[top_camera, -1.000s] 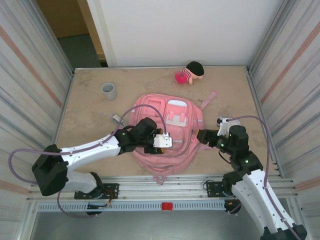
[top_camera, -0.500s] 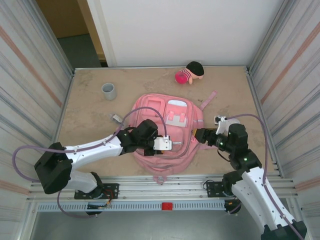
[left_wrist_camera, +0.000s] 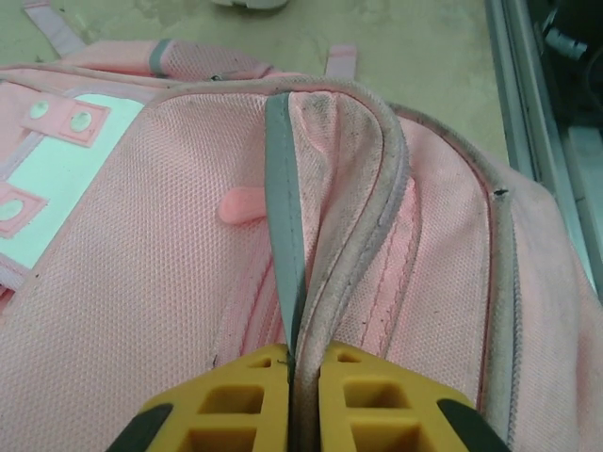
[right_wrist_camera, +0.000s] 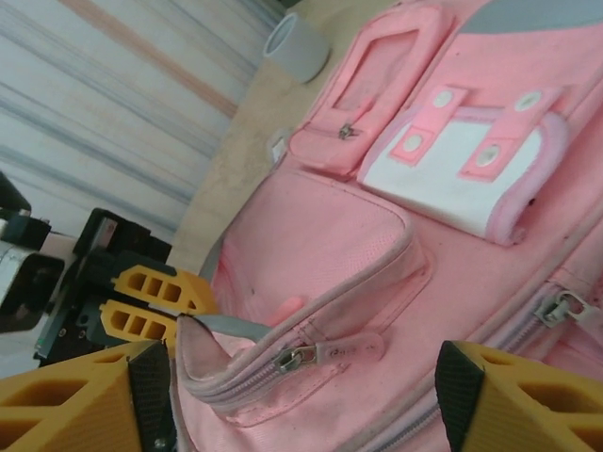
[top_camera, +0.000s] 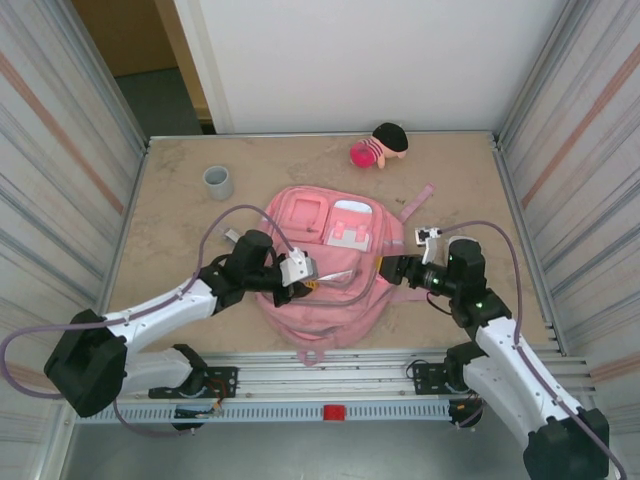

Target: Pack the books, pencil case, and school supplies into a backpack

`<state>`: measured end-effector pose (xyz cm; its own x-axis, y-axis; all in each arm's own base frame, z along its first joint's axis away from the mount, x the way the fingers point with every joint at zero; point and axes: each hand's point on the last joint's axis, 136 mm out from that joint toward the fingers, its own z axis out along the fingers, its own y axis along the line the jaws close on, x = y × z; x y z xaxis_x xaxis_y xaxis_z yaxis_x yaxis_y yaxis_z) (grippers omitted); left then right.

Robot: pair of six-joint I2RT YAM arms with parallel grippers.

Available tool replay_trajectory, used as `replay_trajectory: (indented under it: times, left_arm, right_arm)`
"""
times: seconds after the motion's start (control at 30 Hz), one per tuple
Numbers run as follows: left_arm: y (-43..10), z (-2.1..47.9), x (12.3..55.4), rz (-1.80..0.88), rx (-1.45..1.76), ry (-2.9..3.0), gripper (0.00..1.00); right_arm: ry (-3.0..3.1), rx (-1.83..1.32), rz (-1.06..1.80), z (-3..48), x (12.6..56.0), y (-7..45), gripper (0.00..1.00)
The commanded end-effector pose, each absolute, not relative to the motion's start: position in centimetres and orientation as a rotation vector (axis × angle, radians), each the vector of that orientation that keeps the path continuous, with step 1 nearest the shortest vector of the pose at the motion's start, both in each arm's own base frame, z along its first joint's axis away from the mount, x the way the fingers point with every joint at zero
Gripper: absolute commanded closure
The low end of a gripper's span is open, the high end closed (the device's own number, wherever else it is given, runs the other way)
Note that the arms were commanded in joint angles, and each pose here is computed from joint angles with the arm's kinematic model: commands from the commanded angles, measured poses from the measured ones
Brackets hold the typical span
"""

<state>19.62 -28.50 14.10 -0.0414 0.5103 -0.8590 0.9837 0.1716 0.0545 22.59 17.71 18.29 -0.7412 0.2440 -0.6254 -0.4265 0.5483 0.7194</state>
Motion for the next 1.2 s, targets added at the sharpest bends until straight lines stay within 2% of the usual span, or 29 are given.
replay_trajectory:
  times: [0.0, 0.33, 0.67, 0.9, 1.17]
  left_arm:
    - [-29.4, 17.7, 19.8, -0.841, 1.376, 1.533, 0.89]
    - [-29.6, 17.7, 20.0, -0.861, 1.373, 1.534, 0.89]
    - [-29.7, 17.7, 20.2, -0.859, 1.369, 1.535, 0.89]
    - [-29.9, 17.4, 20.5, -0.862, 1.367, 1.546, 0.89]
    - [-30.1, 17.4, 20.7, -0.871, 1.362, 1.552, 0.89]
  right_arm:
    - [2.051, -0.192, 1.29, 19.1, 22.7, 18.7, 0.2]
    - [2.072, -0.397, 1.375, 18.7, 22.5, 22.1, 0.18]
    - [2.117, -0.474, 1.344, 17.3, 23.8, 23.1, 0.17]
    - [2.157, -0.569, 1.458, 17.6, 21.3, 23.5, 0.26]
    - [2.196, -0.609, 1.437, 17.6, 19.7, 22.9, 0.38]
